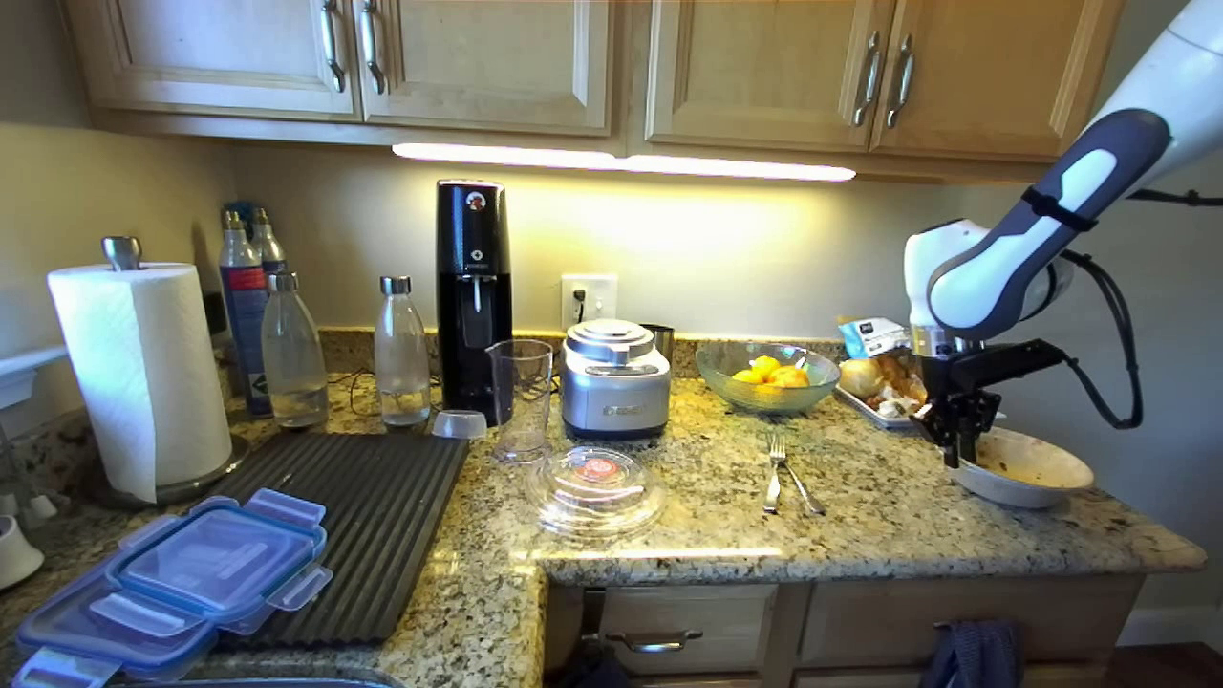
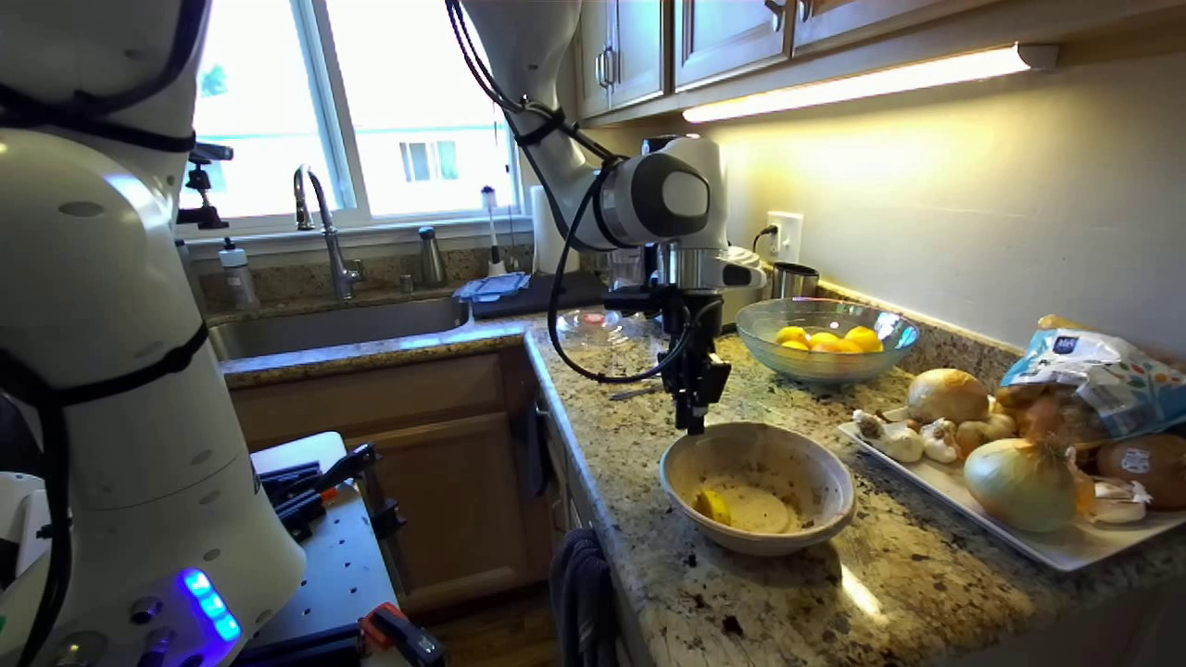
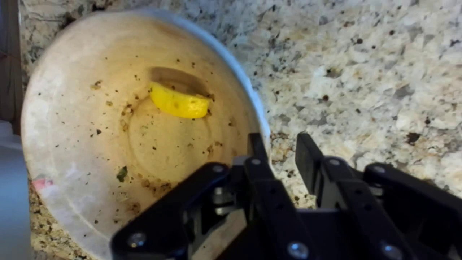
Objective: Pick up the folks from the bowls and put them on the countertop. Separate the bowls and place the top bowl on the countertop.
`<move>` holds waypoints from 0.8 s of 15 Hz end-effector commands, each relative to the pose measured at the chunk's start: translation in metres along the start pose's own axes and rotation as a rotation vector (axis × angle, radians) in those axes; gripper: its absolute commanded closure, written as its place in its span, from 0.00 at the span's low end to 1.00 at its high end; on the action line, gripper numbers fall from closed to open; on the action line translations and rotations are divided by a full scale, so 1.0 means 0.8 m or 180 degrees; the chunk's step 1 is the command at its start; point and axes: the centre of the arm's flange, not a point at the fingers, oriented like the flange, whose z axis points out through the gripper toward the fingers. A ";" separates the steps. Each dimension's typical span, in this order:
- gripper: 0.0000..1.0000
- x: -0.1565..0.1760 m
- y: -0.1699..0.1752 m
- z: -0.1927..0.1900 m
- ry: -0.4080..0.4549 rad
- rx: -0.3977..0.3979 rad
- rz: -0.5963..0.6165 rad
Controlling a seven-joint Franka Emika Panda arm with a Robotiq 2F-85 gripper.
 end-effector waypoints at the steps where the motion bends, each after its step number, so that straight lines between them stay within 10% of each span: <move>1: 0.40 -0.016 0.006 -0.009 -0.0134 0.0154 0.0004; 7: 0.01 -0.011 0.017 -0.015 -0.0098 0.0228 0.0128; 12: 0.07 0.004 0.044 -0.021 -0.0022 0.0335 0.0303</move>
